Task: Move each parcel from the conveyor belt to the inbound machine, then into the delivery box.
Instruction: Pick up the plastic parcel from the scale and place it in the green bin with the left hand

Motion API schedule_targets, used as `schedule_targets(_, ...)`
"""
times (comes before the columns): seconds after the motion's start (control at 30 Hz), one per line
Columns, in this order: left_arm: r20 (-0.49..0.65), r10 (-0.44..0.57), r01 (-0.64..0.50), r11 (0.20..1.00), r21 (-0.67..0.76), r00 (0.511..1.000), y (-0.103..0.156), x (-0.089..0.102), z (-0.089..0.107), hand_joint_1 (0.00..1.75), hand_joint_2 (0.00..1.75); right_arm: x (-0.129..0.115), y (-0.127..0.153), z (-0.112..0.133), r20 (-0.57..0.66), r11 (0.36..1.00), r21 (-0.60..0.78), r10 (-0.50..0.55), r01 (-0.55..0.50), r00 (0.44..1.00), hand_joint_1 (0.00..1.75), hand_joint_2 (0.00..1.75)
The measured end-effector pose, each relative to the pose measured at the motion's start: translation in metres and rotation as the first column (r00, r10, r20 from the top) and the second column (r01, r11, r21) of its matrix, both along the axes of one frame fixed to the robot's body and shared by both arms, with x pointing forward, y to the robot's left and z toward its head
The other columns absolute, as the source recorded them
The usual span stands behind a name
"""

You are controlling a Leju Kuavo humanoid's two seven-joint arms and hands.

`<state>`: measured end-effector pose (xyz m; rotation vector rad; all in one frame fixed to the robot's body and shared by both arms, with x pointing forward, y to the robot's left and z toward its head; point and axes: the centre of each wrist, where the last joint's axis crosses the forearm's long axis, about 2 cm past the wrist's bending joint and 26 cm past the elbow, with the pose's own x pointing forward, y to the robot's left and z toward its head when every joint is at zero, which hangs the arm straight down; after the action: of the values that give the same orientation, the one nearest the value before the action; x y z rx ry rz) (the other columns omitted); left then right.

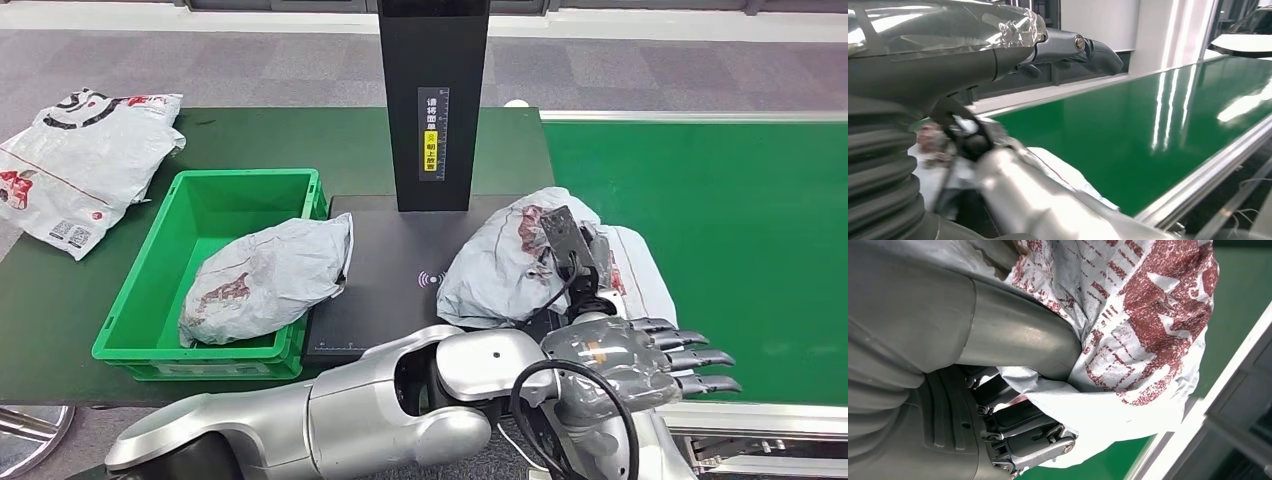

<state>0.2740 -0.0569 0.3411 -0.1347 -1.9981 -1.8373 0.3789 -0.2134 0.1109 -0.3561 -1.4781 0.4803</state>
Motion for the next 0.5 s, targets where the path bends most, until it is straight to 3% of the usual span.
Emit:
schedule_targets(0.2, -0.006, -0.019, 0.018, 0.999, -0.029, 1.000, -0.004, -0.005, 0.007, 0.00, 1.75, 0.021, 0.037, 0.017, -0.038, 0.995, -0.020, 0.096, -0.097, 0.995, 1.75, 1.75)
schedule_targets(0.5, 0.006, -0.020, 0.020, 0.999, -0.036, 1.000, -0.004, -0.002, 0.016, 0.00, 1.75, 0.028, 0.071, 0.032, -0.074, 0.980, -0.019, 0.194, -0.196, 0.978, 1.75, 1.75)
